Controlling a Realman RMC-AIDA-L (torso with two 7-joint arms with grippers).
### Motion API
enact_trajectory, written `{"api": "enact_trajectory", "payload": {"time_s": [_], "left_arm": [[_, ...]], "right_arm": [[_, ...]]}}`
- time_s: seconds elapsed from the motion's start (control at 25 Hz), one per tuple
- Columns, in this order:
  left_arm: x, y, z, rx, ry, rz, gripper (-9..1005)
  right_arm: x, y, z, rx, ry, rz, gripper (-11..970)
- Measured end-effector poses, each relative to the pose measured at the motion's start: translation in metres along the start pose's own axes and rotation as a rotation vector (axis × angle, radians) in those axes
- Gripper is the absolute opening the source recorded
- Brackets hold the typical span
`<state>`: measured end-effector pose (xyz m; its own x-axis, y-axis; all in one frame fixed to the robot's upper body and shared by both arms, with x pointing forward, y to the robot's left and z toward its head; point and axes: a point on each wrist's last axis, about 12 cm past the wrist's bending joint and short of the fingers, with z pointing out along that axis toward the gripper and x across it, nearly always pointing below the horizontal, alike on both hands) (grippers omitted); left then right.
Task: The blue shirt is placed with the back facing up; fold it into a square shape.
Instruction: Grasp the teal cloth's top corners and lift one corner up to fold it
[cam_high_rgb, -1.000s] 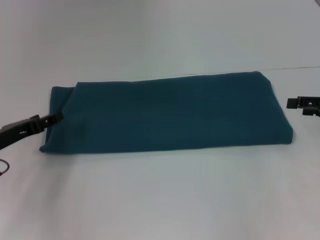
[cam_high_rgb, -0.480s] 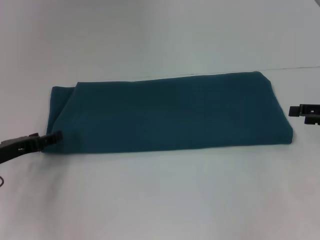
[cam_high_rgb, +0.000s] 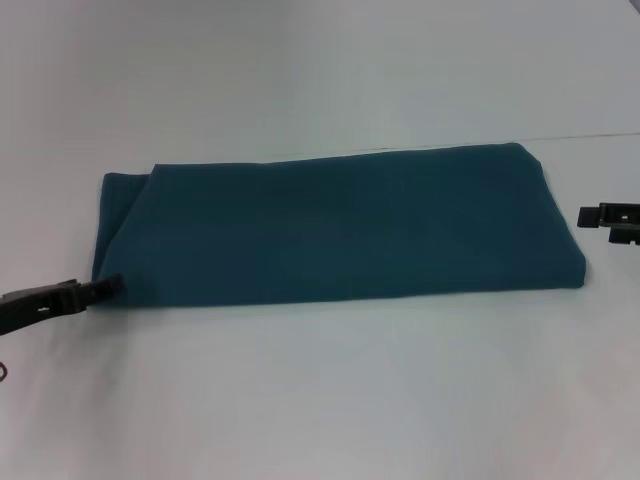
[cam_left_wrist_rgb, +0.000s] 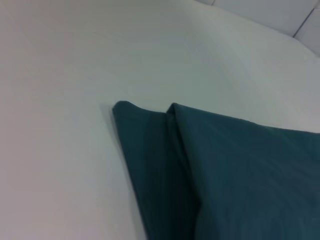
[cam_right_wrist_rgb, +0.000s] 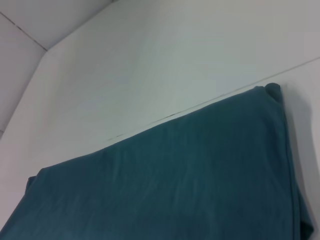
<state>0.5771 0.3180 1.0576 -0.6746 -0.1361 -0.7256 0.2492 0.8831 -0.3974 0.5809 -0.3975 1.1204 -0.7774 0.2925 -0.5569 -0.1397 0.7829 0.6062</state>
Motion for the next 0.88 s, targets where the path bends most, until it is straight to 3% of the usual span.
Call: {"api": "enact_trajectory", "payload": {"time_s": [0.4, 0.6, 0.88], "left_arm": [[-0.003, -0.008, 0.004, 0.032, 0.037, 0.027, 784], [-0.014, -0.013, 0.000, 0.068, 0.025, 0.051, 783], [-0.020, -0.012, -0.003, 0.063, 0.017, 0.062, 783]], "right_arm": [[-0.002, -0.001, -0.002, -0.002, -0.018, 0.006, 794], [-0.001, -0.001, -0.002, -0.001, -0.018, 0.007, 794], [0.001, -0.004, -0.001, 0.010, -0.022, 0.012, 793]]}}
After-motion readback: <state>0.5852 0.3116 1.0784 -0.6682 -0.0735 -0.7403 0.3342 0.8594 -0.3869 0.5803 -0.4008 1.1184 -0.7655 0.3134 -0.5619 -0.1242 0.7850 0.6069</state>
